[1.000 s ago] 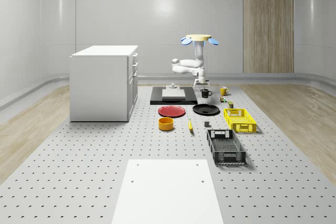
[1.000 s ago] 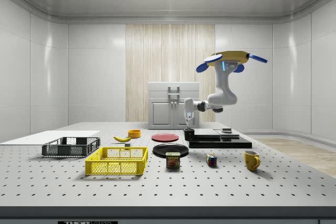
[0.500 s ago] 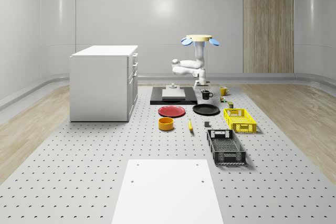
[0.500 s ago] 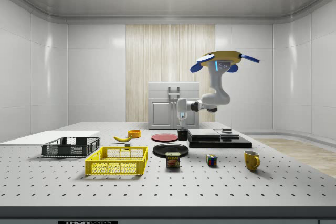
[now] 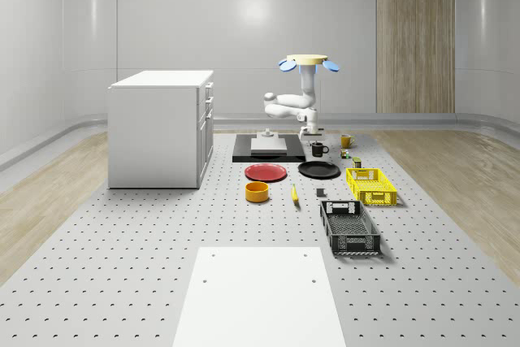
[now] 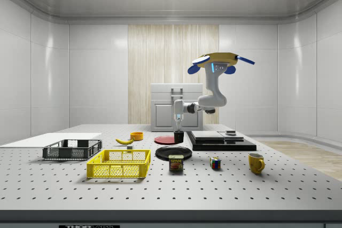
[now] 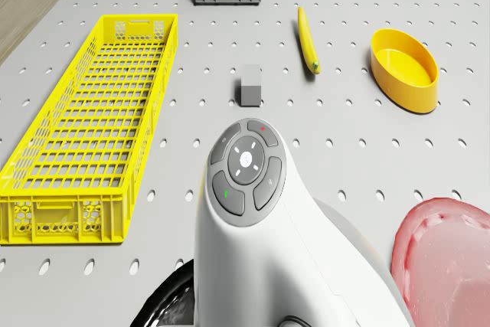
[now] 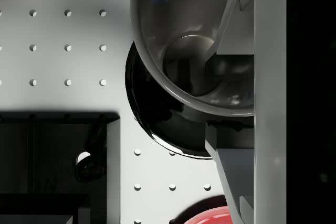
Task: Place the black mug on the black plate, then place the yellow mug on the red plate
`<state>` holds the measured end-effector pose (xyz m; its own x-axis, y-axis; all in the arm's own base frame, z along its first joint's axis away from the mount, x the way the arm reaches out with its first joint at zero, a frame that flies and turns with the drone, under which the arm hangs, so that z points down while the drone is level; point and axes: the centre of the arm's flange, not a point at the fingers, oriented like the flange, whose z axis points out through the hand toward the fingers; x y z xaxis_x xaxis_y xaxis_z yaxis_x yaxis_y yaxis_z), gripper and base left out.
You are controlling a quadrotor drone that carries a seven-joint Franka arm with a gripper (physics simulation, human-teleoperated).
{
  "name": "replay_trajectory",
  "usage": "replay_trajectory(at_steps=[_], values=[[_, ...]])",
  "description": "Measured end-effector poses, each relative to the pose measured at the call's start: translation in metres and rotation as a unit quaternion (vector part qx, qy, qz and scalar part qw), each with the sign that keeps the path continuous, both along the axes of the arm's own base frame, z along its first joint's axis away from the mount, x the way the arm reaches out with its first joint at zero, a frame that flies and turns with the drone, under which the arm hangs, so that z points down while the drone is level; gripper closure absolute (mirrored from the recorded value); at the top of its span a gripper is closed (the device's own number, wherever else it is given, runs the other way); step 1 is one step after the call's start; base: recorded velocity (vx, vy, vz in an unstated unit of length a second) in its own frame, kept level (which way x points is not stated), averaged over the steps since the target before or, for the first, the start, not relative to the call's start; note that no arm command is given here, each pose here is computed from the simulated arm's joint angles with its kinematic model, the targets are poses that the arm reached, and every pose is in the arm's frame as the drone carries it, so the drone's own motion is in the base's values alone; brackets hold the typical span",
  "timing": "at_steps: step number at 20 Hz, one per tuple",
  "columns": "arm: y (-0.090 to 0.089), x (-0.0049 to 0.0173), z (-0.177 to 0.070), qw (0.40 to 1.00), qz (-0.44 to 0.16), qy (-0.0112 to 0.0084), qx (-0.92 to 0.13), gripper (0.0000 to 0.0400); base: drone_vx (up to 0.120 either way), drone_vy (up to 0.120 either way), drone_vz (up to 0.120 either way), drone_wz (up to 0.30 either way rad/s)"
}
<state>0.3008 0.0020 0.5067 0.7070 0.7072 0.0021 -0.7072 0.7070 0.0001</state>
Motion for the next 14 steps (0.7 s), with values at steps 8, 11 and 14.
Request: replay_trajectory(at_steps=[8, 11, 14], values=[[0.000, 0.0000, 0.013, 1.000, 0.000, 0.0000, 0.000, 0.0290, 0.025, 0.000, 0.000, 0.000], [0.000, 0.0000, 0.025, 1.000, 0.000, 0.0000, 0.000, 0.0290, 0.000, 0.000, 0.000, 0.000], [0.000, 0.0000, 0.037, 1.000, 0.000, -0.0001, 0.000, 0.0290, 0.000, 0.000, 0.000, 0.000]])
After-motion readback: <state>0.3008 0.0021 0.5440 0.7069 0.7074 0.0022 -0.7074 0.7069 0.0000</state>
